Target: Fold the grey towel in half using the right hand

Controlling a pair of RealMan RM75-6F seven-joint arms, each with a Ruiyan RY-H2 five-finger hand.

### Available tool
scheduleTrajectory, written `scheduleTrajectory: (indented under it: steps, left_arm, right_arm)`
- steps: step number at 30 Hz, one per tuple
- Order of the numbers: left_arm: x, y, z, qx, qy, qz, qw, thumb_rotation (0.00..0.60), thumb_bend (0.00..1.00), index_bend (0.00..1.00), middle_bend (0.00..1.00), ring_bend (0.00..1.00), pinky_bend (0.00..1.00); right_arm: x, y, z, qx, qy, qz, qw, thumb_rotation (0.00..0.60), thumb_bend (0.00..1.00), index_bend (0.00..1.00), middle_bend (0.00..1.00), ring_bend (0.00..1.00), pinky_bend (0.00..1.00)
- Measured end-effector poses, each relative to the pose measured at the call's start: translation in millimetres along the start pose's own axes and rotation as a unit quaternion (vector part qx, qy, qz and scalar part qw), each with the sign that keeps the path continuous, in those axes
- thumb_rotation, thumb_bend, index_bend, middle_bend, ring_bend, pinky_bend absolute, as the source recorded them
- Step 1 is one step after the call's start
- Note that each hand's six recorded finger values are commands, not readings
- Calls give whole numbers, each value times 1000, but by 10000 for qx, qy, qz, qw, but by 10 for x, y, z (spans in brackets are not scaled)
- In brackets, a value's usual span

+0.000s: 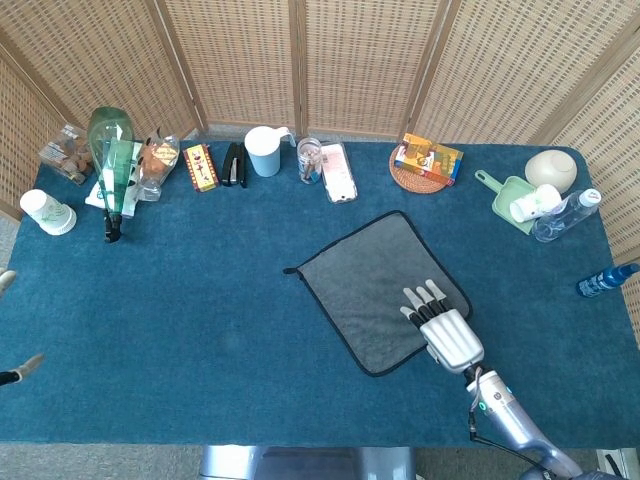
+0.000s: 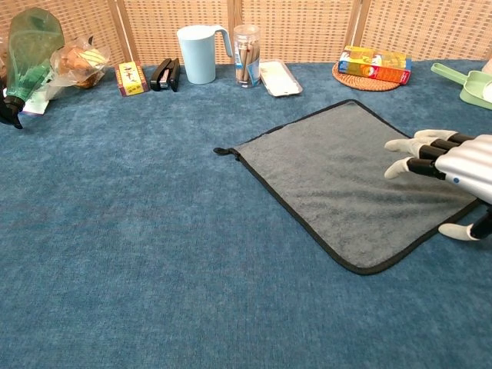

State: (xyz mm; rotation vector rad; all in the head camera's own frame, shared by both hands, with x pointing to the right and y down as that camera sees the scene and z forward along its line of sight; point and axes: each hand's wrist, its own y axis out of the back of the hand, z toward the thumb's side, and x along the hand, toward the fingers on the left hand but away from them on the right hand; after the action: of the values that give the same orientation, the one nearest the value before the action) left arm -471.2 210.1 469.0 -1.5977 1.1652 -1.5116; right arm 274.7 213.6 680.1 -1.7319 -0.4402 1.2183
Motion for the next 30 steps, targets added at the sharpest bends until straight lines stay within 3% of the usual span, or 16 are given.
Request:
scheduleTrajectory:
  steps: [18, 30]
  left_arm:
    - [-14, 2, -14, -9, 19, -11, 10000, 600, 80, 0, 0, 0, 0]
    - [-10, -14, -10, 14, 31, -38, 10000, 600, 80, 0, 0, 0, 0]
  right_arm:
    - [-73, -45, -1, -138, -70, -2, 9999, 600, 248, 223, 0, 0, 0]
    - [-123, -75, 52, -328, -21, 2, 9995, 600, 384, 358, 0, 0, 0]
